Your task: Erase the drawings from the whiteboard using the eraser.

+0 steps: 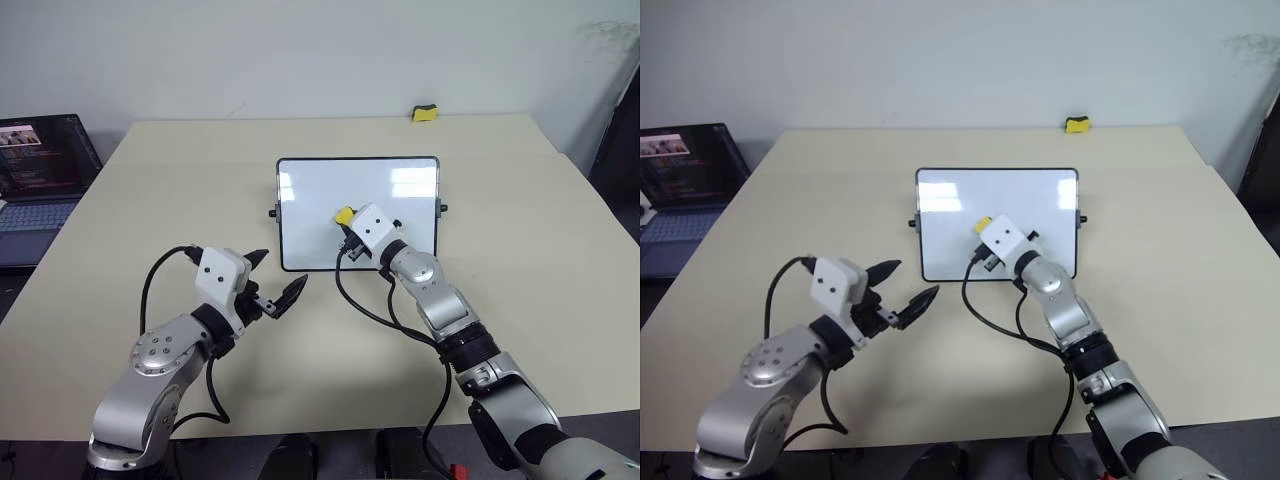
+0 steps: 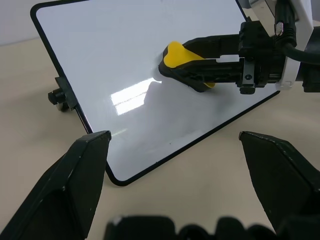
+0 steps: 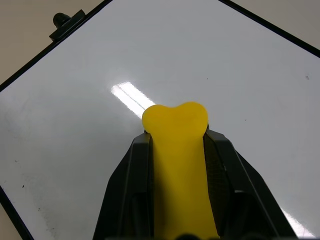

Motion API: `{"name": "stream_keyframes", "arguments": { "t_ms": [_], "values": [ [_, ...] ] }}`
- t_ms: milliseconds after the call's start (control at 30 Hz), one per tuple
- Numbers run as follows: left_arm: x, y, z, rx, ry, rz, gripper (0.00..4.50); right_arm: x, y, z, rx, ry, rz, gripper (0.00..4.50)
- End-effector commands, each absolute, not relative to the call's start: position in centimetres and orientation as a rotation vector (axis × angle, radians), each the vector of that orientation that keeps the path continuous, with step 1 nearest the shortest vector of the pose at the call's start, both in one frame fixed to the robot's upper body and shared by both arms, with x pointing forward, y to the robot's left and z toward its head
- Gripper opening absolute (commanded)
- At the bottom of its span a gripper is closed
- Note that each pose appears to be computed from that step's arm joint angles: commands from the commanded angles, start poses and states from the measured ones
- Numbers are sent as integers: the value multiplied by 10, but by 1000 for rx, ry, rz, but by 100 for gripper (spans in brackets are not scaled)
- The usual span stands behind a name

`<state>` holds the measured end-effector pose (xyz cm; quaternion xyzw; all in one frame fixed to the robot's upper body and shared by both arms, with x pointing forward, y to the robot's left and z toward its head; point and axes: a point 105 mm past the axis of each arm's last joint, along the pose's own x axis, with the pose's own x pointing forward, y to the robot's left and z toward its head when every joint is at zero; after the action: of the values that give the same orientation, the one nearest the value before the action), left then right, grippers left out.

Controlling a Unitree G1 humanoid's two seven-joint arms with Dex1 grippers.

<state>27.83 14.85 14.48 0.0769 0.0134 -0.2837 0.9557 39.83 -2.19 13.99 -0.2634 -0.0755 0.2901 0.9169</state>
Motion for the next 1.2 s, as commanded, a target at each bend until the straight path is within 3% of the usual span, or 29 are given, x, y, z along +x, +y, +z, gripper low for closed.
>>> {"name": "stream_keyframes", "arguments": {
  "t_ms": [33,467,1200],
  "values": [
    [276,150,160,178,-30,-565,450,401,-26,142,-561,-160,571,109],
    [278,149,160,182,-33,-574,450,380,-38,95,-630,-24,649,109],
    [280,144,160,181,-36,-600,450,410,-55,133,-608,-102,513,109]
  ]
}}
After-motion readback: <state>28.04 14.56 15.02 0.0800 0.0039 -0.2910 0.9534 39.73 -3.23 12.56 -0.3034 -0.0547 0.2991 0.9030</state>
